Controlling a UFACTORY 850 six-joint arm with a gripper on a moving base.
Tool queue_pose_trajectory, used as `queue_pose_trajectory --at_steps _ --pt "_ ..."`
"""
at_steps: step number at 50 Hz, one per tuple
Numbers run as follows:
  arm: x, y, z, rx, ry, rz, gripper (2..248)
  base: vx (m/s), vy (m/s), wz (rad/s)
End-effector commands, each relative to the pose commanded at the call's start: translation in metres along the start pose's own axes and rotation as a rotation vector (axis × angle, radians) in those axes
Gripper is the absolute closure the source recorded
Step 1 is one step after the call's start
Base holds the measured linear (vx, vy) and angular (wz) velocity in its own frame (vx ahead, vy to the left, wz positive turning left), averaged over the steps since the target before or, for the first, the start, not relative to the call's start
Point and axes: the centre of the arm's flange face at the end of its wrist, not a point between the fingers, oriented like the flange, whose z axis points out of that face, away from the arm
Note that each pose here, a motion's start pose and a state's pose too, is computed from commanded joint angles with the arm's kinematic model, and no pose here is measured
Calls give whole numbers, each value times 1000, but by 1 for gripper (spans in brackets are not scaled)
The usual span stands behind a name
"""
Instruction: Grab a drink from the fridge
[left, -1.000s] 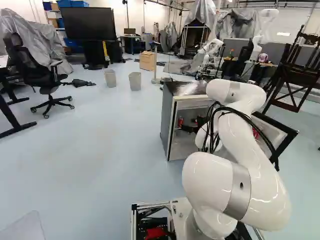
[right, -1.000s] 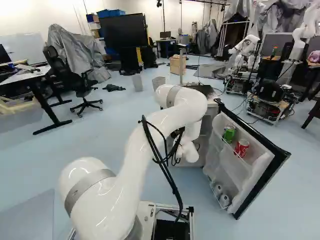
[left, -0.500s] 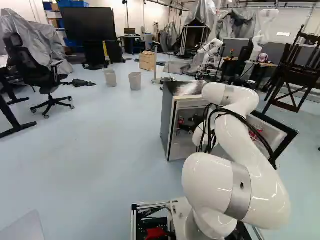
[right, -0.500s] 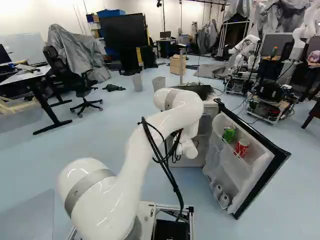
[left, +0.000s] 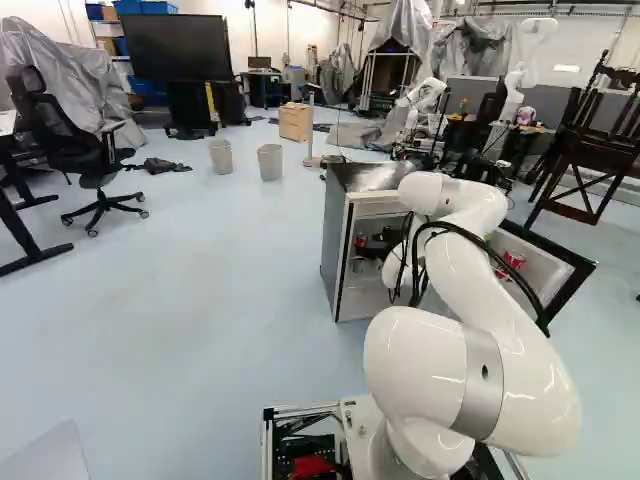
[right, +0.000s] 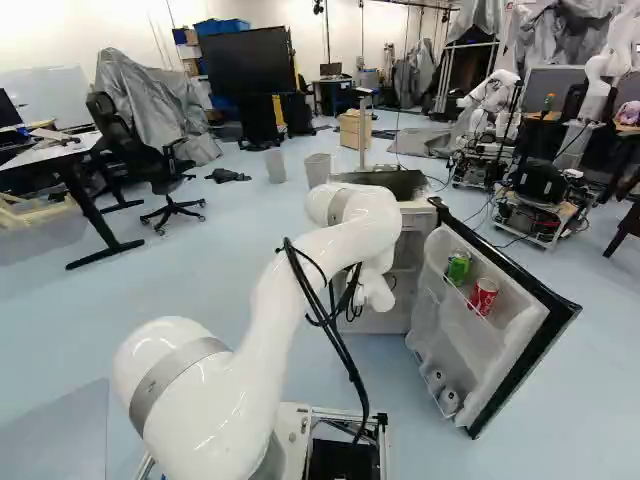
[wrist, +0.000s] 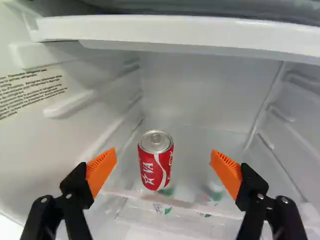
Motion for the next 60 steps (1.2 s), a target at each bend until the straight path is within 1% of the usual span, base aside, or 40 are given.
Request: queue_pose_trajectory --at_steps 15,26,27,31,32,37,38,42,43,47,48,60 --pt "0 -3 15 13 18 -18 3 0 0 0" --pt "0 -3 18 16 20 -20 3 0 0 0" --pt "0 -3 18 16 20 -20 9 0 0 0" --pt "0 -3 18 16 20 -20 9 0 0 0" --pt "0 -3 18 16 20 -20 46 0 0 0" --pt "0 -3 18 16 20 -20 46 0 0 0" --pt "0 -3 18 16 20 -20 84 0 0 0" --pt "0 -3 18 16 20 -20 84 0 0 0" --pt "0 -3 18 16 20 -20 122 0 0 0" --pt "0 -3 18 16 20 -20 122 0 0 0" --pt "0 -3 18 16 20 -20 153 0 0 0" --pt "0 -3 18 16 20 -20 154 0 0 0"
